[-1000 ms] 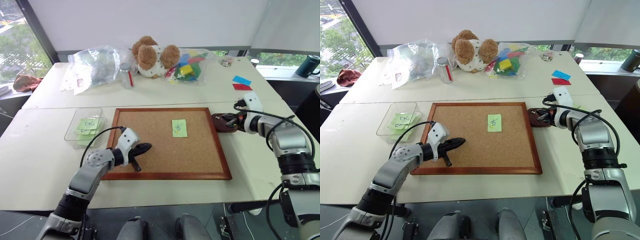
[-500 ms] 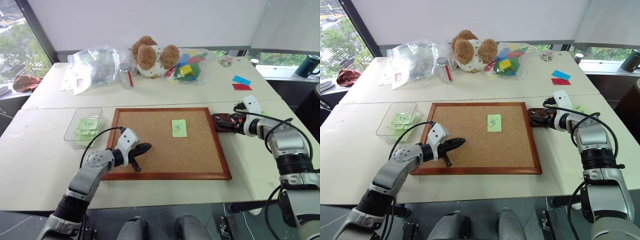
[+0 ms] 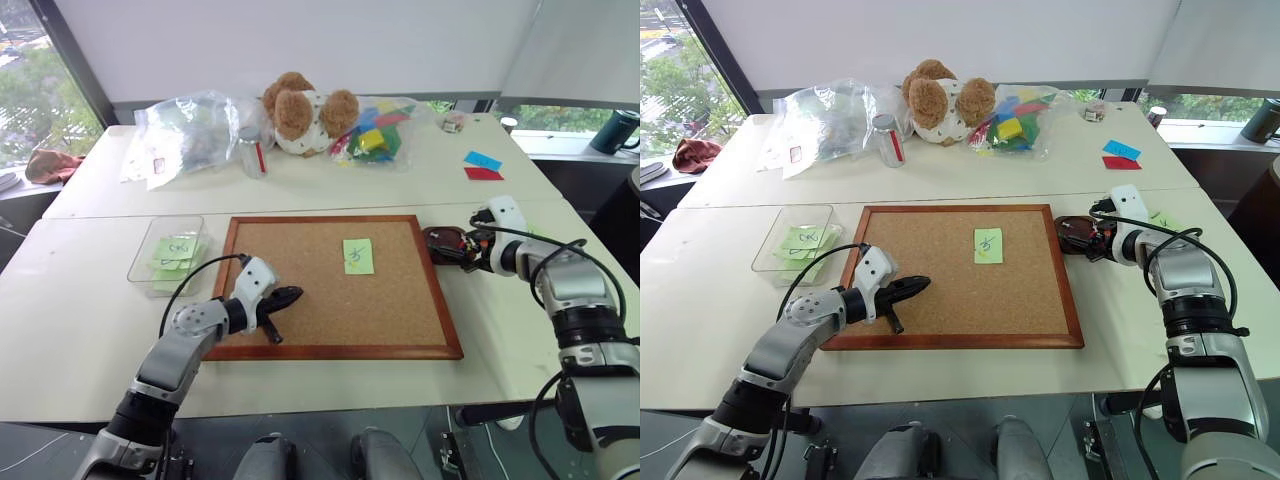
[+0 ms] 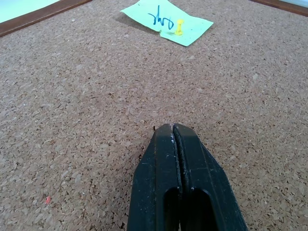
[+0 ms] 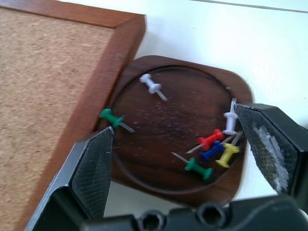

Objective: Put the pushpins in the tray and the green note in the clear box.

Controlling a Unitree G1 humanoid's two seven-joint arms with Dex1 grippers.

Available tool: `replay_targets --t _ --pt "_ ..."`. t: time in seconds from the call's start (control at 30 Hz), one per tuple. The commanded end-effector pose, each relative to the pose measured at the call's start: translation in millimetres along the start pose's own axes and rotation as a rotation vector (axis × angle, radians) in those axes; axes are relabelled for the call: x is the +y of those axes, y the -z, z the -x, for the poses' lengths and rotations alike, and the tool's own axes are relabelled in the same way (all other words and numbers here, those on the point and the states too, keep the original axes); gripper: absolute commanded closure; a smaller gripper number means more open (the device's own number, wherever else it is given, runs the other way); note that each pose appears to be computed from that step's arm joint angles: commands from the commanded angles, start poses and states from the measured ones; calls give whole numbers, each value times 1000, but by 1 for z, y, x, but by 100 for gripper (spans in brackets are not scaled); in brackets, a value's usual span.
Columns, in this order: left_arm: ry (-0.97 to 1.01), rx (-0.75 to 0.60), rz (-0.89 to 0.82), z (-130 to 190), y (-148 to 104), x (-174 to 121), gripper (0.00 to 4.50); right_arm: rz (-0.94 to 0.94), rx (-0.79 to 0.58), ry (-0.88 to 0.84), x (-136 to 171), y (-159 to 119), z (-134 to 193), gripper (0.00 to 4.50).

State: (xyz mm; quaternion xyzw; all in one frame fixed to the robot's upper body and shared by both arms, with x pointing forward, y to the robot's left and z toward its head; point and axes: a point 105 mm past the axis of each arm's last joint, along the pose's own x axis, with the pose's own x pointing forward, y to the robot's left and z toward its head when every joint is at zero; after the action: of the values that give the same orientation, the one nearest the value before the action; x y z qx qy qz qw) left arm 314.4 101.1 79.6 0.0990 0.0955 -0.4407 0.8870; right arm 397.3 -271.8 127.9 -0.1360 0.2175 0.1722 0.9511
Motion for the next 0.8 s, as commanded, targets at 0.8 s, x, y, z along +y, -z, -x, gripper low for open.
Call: replay_targets --t 0.8 --pt "-1 100 39 6 24 0 450 224 -203 -446 154 -61 -7 11"
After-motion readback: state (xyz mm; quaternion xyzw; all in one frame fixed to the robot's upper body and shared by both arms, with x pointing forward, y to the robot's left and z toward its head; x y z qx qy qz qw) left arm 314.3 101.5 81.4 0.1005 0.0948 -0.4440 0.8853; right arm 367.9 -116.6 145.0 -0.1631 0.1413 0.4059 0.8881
